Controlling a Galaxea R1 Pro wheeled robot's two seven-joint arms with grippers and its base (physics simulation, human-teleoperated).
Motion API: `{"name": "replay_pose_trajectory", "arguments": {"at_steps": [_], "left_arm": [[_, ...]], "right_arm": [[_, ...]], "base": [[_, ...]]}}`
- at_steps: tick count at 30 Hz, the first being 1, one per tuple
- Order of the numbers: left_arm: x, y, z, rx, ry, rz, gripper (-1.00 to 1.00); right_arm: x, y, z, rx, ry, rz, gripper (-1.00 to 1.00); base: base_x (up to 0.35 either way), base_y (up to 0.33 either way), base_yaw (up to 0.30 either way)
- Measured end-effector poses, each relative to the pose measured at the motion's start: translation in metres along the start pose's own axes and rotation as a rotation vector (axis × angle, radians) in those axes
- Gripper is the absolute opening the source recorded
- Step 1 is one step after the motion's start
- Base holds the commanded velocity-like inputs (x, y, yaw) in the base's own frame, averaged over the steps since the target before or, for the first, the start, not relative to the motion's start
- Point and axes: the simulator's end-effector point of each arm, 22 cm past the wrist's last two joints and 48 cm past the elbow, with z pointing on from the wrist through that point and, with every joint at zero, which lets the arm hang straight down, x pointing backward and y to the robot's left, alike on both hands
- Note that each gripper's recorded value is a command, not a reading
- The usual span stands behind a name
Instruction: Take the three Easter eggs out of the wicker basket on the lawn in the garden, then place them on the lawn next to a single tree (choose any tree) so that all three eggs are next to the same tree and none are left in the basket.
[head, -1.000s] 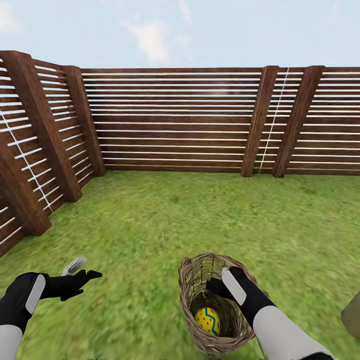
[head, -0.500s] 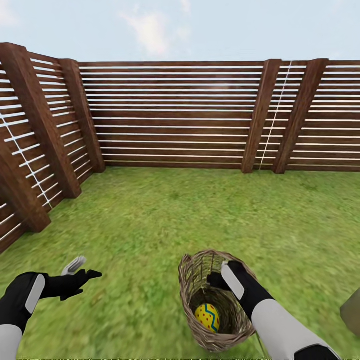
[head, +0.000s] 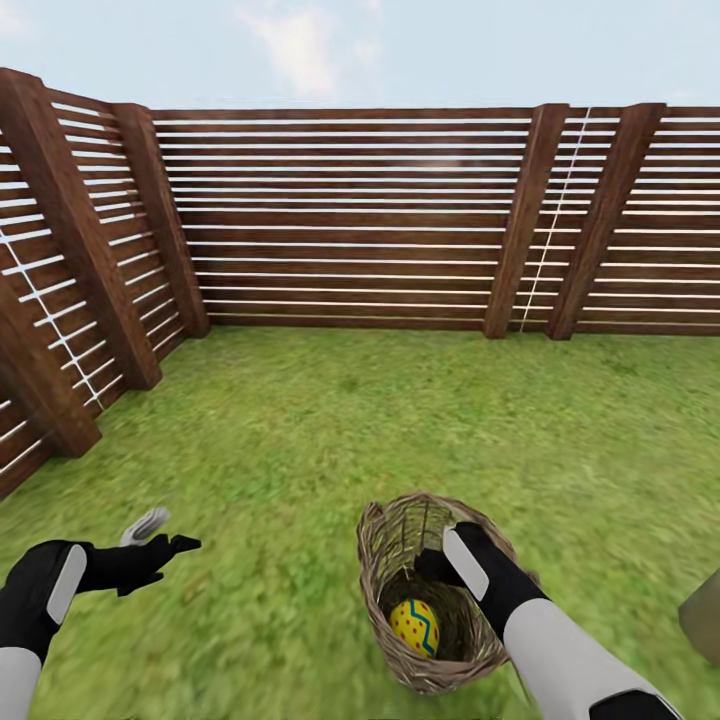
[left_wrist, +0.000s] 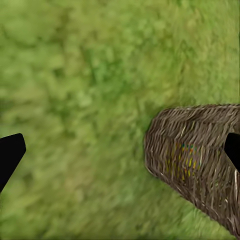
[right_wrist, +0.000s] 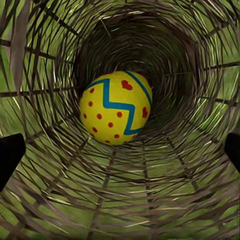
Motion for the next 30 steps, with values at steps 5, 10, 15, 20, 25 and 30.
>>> {"name": "replay_pose_trajectory", "arguments": {"at_steps": [5,10,15,20,25,30], "left_arm": [[0.002,0.006,0.007,0.0,-0.005,0.004,1.0],[0.006,0.011,0.014,0.004,-0.007,0.007,1.0],[0.011,0.017,0.022,0.006,-0.007,0.008,1.0],[0.016,0.023,0.03,0.007,-0.006,0.009,1.0],[0.021,0.03,0.038,0.007,-0.007,0.009,1.0],[0.026,0.037,0.045,0.007,-0.007,0.009,1.0]], "right_arm": [[0.006,0.0,0.011,-0.001,-0.002,-0.001,1.0],[0.011,0.0,0.022,-0.001,-0.007,-0.001,1.0],[0.015,0.001,0.031,-0.005,-0.013,-0.003,1.0],[0.02,0.0,0.041,-0.005,-0.015,-0.002,1.0],[0.025,-0.002,0.051,-0.004,-0.016,-0.001,1.0],[0.03,-0.004,0.061,-0.004,-0.018,-0.001,1.0]], "base": [[0.0,0.0,0.0],[0.0,0.0,0.0],[0.0,0.0,0.0],[0.0,0.0,0.0],[0.0,0.0,0.0],[0.0,0.0,0.0]]}}
